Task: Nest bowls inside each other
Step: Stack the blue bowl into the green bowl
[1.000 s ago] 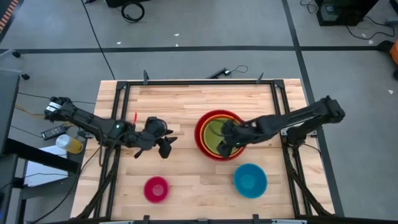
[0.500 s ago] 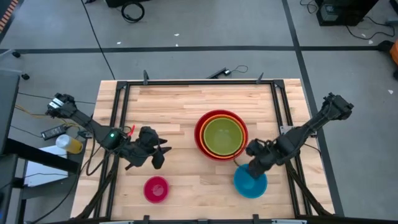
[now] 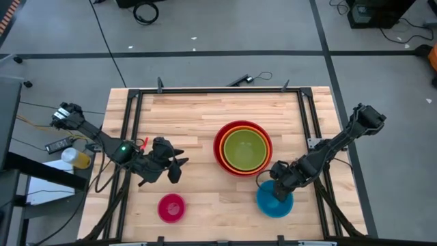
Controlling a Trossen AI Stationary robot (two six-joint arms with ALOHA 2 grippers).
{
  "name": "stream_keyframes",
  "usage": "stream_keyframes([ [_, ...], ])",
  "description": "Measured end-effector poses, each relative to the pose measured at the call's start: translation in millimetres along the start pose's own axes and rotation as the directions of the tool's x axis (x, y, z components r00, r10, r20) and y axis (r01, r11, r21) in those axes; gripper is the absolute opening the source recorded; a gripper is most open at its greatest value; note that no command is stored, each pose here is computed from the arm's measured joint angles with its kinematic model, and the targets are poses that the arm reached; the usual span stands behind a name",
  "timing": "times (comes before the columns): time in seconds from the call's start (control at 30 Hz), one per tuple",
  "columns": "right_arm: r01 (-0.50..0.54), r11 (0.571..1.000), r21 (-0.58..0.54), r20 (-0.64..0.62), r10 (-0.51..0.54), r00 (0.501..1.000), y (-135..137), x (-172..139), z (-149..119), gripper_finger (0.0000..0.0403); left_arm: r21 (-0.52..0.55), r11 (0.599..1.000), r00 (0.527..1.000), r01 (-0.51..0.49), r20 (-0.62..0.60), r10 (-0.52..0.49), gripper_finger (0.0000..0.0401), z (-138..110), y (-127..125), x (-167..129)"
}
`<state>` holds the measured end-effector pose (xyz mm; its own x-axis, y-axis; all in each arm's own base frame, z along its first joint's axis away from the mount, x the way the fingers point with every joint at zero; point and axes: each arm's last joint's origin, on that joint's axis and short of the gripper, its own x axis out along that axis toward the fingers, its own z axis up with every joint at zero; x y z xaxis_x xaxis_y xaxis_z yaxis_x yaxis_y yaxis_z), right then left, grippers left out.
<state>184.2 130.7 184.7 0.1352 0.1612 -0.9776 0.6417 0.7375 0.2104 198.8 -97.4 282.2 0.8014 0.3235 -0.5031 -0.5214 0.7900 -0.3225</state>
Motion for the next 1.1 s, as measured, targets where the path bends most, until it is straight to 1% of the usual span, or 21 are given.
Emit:
stream_keyframes([
  [0.07, -0.018, 1.000, 0.001, -0.018, 0.018, 1.000, 1, -1, 1, 0.0132, -0.004, 1.000, 1.000, 0.003, 0.003, -0.003, 0.0194, 0, 0, 0],
  [0.17, -0.073, 0.997, -0.006, -0.041, 0.073, 0.997, 5, -11, 2, 0.0038, -0.013, 1.000, 1.000, 0.007, 0.012, -0.007, 0.0194, 1, -1, 0],
  [0.2, -0.108, 0.994, -0.016, -0.041, 0.107, 0.993, 8, -17, 3, 0.0024, -0.015, 1.000, 1.000, 0.008, 0.017, -0.008, 0.0194, 1, -1, 0],
  [0.23, -0.146, 0.989, -0.023, -0.036, 0.145, 0.989, 12, -25, 5, 0.0021, -0.017, 1.000, 1.000, 0.007, 0.022, -0.006, 0.0194, 2, -2, 0],
  [0.3, -0.210, 0.977, -0.043, -0.014, 0.209, 0.978, 19, -42, 9, 0.0031, -0.018, 1.000, 0.999, 0.000, 0.033, 0.001, 0.0194, 2, -1, 0],
  [0.37, -0.295, 0.952, -0.081, 0.027, 0.298, 0.954, 27, -65, 15, 0.0035, -0.017, 1.000, 0.999, -0.010, 0.047, 0.011, 0.0194, 2, -1, 0],
  [0.43, -0.354, 0.926, -0.130, 0.097, 0.367, 0.925, 31, -89, 23, 0.0028, -0.016, 1.000, 0.998, -0.021, 0.061, 0.022, 0.0192, 3, -1, 0],
  [0.5, -0.363, 0.917, -0.164, 0.219, 0.392, 0.893, 30, -108, 34, 0.0020, -0.010, 0.999, 0.997, -0.031, 0.067, 0.032, 0.0192, 4, 1, 2],
  [0.53, -0.349, 0.923, -0.160, 0.295, 0.382, 0.876, 27, -115, 40, 0.0020, -0.009, 0.999, 0.997, -0.036, 0.068, 0.037, 0.0192, 5, 1, 2],
  [0.6, -0.309, 0.945, -0.106, 0.439, 0.324, 0.838, 17, -124, 55, 0.0020, -0.014, 0.999, 0.996, -0.047, 0.071, 0.048, 0.0192, 7, 3, 4],
  [0.63, -0.278, 0.958, -0.071, 0.487, 0.276, 0.829, 10, -126, 64, 0.0020, -0.017, 0.999, 0.996, -0.050, 0.071, 0.051, 0.0192, 8, 3, 5],
  [0.7, -0.205, 0.979, 0.013, 0.525, 0.168, 0.834, -9, -122, 85, 0.0020, -0.023, 0.998, 0.996, -0.058, 0.073, 0.059, 0.0192, 9, 5, 7],
  [0.77, -0.145, 0.984, 0.103, 0.510, 0.073, 0.857, -28, -109, 104, 0.0020, -0.032, 0.997, 0.995, -0.066, 0.076, 0.068, 0.0192, 11, 6, 9],
  [0.83, -0.124, 0.979, 0.163, 0.481, 0.031, 0.876, -42, -94, 119, 0.0020, -0.046, 0.997, 0.994, -0.068, 0.084, 0.072, 0.0192, 13, 7, 10],
  [0.9, -0.115, 0.972, 0.205, 0.463, 0.007, 0.887, -50, -83, 129, 0.0025, -0.064, 0.996, 0.993, -0.062, 0.094, 0.068, 0.0192, 16, 6, 12],
  [0.97, -0.092, 0.966, 0.242, 0.427, -0.021, 0.904, -55, -73, 134, 0.0047, -0.072, 0.997, 0.995, -0.042, 0.087, 0.048, 0.0192, 17, 5, 12],
  [1.1, -0.084, 0.961, 0.262, 0.395, -0.028, 0.918, -59, -65, 143, 0.0113, -0.055, 0.997, 0.998, 0.056, 0.021, -0.055, 0.0192, 17, 0, 12],
])
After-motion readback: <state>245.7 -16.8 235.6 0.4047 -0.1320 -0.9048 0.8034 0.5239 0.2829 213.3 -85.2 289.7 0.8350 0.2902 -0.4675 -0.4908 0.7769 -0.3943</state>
